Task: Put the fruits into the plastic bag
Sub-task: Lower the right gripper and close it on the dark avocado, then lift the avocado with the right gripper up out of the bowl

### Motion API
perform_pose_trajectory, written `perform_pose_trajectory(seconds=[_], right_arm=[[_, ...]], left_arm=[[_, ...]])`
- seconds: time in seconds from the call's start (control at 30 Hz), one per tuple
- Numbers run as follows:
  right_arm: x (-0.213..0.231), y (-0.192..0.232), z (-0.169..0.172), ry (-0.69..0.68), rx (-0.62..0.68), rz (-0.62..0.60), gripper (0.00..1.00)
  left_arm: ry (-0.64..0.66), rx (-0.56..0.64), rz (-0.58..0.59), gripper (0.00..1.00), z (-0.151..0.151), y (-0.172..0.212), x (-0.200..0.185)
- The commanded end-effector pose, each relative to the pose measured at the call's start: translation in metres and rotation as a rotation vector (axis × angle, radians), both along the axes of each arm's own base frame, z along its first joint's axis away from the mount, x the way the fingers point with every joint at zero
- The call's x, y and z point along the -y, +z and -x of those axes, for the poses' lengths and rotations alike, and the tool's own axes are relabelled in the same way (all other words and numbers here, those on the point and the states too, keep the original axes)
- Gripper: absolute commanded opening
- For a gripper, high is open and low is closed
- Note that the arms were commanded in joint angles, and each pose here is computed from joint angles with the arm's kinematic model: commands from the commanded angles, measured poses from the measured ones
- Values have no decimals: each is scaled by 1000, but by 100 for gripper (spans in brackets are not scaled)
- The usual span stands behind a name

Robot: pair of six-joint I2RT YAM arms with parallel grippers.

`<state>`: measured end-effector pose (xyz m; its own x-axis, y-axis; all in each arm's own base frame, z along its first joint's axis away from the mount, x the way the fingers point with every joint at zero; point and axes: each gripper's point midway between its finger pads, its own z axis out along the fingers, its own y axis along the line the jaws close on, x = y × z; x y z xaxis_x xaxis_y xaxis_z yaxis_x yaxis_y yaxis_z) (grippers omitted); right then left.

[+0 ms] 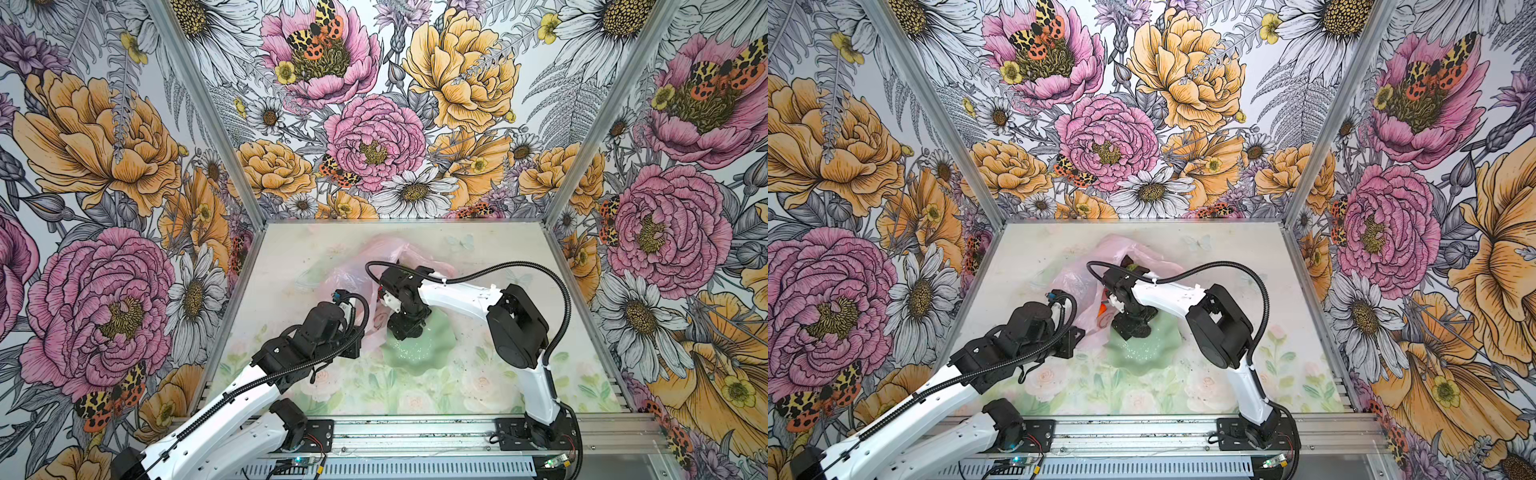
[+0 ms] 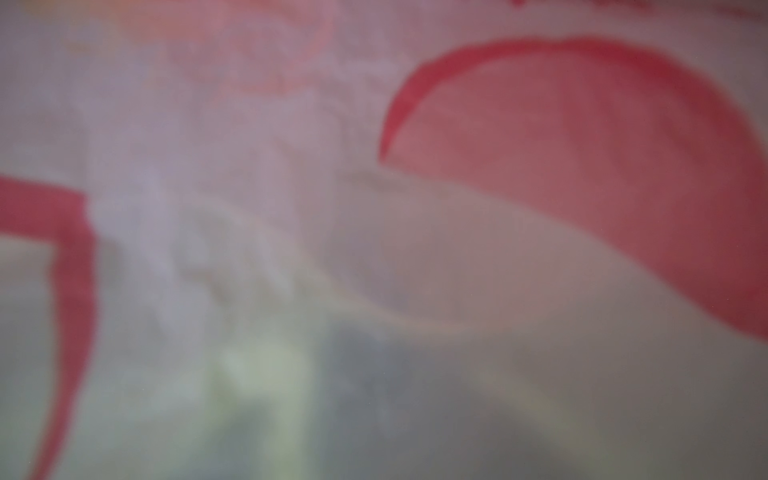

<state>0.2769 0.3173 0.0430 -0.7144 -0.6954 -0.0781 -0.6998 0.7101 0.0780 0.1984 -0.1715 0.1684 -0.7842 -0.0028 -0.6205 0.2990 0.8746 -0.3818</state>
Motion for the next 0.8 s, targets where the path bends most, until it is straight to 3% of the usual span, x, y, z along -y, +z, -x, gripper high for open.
perform_pose_trajectory(seconds=[0.0,0.37,0.77], right_arm=[[2,-10,-4,-24,13,18,78],[8,7,-2,-40,44,-10,57],[13,54,6,-91,105,-117,49]], left_arm=[[2,11,-8,0,-1,2,0],[3,11,-9,0,-1,2,0],[1,14,-4,0,0,4,0]])
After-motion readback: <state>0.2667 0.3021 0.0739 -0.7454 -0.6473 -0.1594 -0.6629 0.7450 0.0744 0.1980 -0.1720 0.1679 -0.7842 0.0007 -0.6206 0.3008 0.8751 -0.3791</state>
